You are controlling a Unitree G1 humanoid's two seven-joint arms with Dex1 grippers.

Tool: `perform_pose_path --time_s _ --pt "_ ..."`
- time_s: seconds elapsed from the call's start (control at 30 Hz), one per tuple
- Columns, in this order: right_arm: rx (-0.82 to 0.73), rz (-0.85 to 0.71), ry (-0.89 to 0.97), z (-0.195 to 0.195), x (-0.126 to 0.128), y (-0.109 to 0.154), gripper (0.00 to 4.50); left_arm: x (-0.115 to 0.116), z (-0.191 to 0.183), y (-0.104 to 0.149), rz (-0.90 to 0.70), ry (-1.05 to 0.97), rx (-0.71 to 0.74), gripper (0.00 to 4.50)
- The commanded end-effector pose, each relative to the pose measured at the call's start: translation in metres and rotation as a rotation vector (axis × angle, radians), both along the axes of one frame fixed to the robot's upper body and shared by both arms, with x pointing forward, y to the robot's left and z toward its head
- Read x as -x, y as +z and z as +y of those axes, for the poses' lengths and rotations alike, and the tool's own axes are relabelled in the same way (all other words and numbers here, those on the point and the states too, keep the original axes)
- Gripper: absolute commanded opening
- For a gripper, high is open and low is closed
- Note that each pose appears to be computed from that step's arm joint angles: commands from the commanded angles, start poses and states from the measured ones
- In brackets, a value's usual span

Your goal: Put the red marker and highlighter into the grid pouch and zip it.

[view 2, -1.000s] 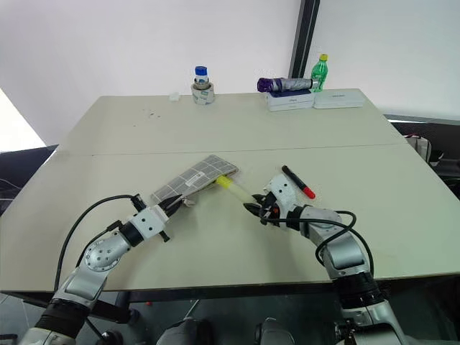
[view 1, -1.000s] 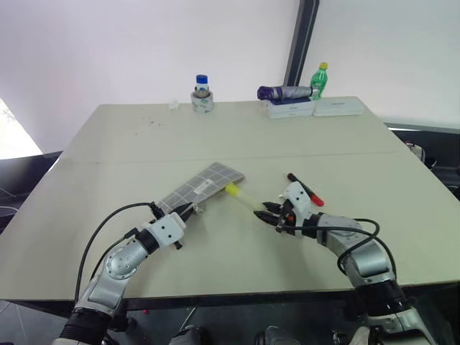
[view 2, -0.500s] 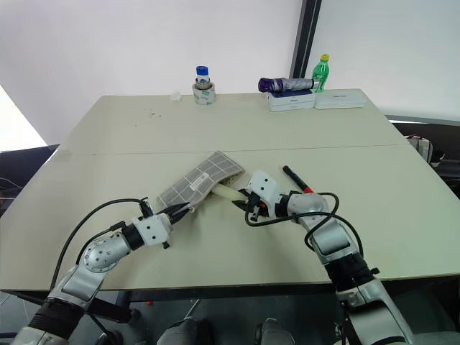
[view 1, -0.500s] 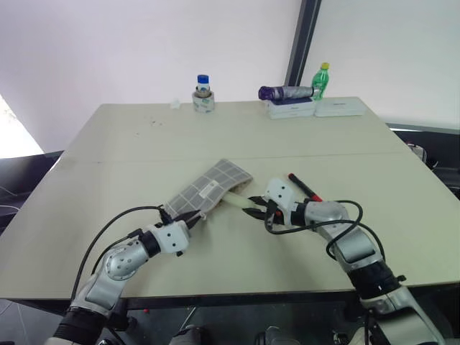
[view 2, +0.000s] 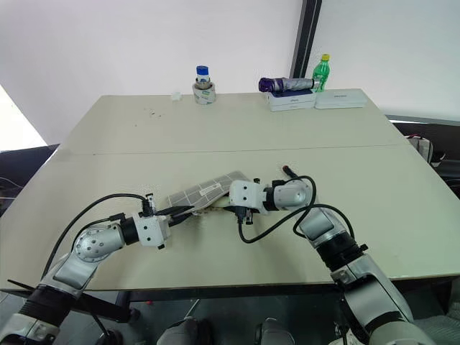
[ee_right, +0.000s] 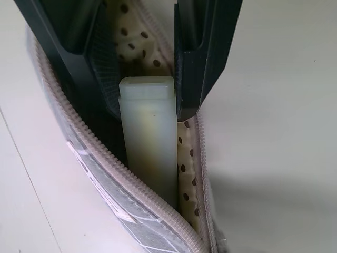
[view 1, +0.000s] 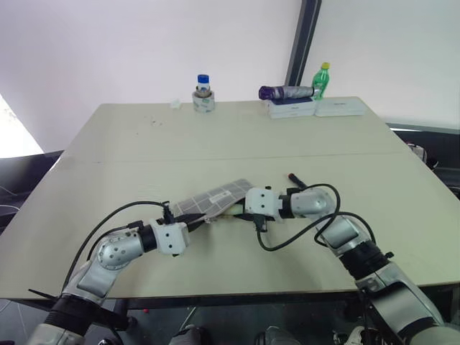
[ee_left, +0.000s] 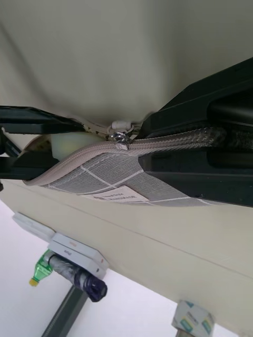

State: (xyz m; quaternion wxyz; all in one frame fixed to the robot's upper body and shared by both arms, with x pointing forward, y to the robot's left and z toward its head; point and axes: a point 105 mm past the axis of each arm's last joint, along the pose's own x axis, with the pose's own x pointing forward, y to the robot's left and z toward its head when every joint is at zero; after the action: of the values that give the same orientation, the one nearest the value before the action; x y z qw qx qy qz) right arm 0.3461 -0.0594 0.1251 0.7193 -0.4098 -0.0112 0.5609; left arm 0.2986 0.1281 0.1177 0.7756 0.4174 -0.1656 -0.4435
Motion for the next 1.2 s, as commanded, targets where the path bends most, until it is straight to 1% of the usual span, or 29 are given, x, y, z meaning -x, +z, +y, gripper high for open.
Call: perform_pose_path --time_s 0.03,0.13,0.23,0.27,0.3,0.33,0.43,0.47,0.6,0.7,0.77,0.83,0.87,0.93,0.97,1.0,1.03,1.07,1.1,1.2 --pt "0.004 -0.077 0.093 0.014 0.006 0.009 0.84 -0.001 0.0 0.021 -0.033 -0.017 0.07 0.0" --pt "0.028 -0.111 0.093 0.015 0.002 0.006 0.84 -0.004 0.002 0.024 -0.033 -0.012 0.071 0.0" --pt "-0.017 -0.05 0.064 0.012 -0.001 0.009 0.84 -0.008 0.009 0.02 -0.028 0.01 0.049 0.0" --pt "-0.026 -0.047 0.063 0.011 -0.002 0.012 1.88 -0.009 0.011 0.019 -0.028 0.016 0.043 0.0" --pt "-0.041 -0.021 0.071 0.01 0.001 0.013 2.21 -0.009 0.012 0.018 -0.028 0.019 0.04 0.0" --pt "-0.054 0.003 0.08 0.009 0.004 0.013 2.75 -0.01 0.013 0.017 -0.026 0.025 0.043 0.0" --pt "-0.089 0.013 0.058 0.009 0.007 0.013 4.35 -0.011 0.016 0.016 -0.019 0.047 0.057 0.0" --pt "-0.103 0.0 0.057 0.01 0.009 0.014 4.47 -0.012 0.017 0.015 -0.019 0.055 0.061 0.0" --pt "-0.173 0.025 0.039 0.002 0.02 0.02 4.47 -0.015 0.022 0.013 -0.022 0.094 0.071 0.0" --pt "-0.251 0.104 0.0 -0.013 0.033 0.022 4.47 -0.013 0.026 0.012 -0.027 0.108 0.071 0.0" --pt "-0.366 0.183 -0.06 -0.028 0.046 0.026 4.47 -0.013 0.03 0.01 -0.023 0.127 0.08 0.0" --pt "-0.507 0.23 -0.163 -0.047 0.051 0.03 4.47 -0.011 0.032 0.008 -0.023 0.134 0.08 0.0" --pt "-0.539 0.217 -0.213 -0.055 0.05 0.029 4.47 -0.011 0.033 0.008 -0.021 0.139 0.086 0.0" --pt "-0.634 0.18 -0.419 -0.081 0.038 0.019 4.47 -0.01 0.033 0.005 -0.019 0.138 0.086 0.0" --pt "-0.633 0.094 -0.557 -0.1 0.031 0.01 4.47 -0.01 0.032 0.004 -0.014 0.138 0.094 0.0" --pt "-0.678 0.053 -0.669 -0.114 0.03 0.004 4.47 -0.009 0.031 0.002 -0.014 0.131 0.09 0.0" --pt "-0.71 0.049 -0.737 -0.122 0.032 -0.002 4.47 -0.009 0.029 0.001 -0.011 0.129 0.094 0.0" --pt "-0.733 0.009 -0.806 -0.13 0.032 -0.003 4.47 -0.01 0.027 0.0 -0.009 0.124 0.095 0.0" --pt "-0.762 0.002 -0.859 -0.135 0.032 -0.005 4.47 -0.011 0.026 0.0 -0.009 0.12 0.096 0.0" --pt "-0.758 -0.04 -0.926 -0.144 0.029 -0.004 4.47 -0.014 0.022 0.001 -0.009 0.113 0.104 0.0"
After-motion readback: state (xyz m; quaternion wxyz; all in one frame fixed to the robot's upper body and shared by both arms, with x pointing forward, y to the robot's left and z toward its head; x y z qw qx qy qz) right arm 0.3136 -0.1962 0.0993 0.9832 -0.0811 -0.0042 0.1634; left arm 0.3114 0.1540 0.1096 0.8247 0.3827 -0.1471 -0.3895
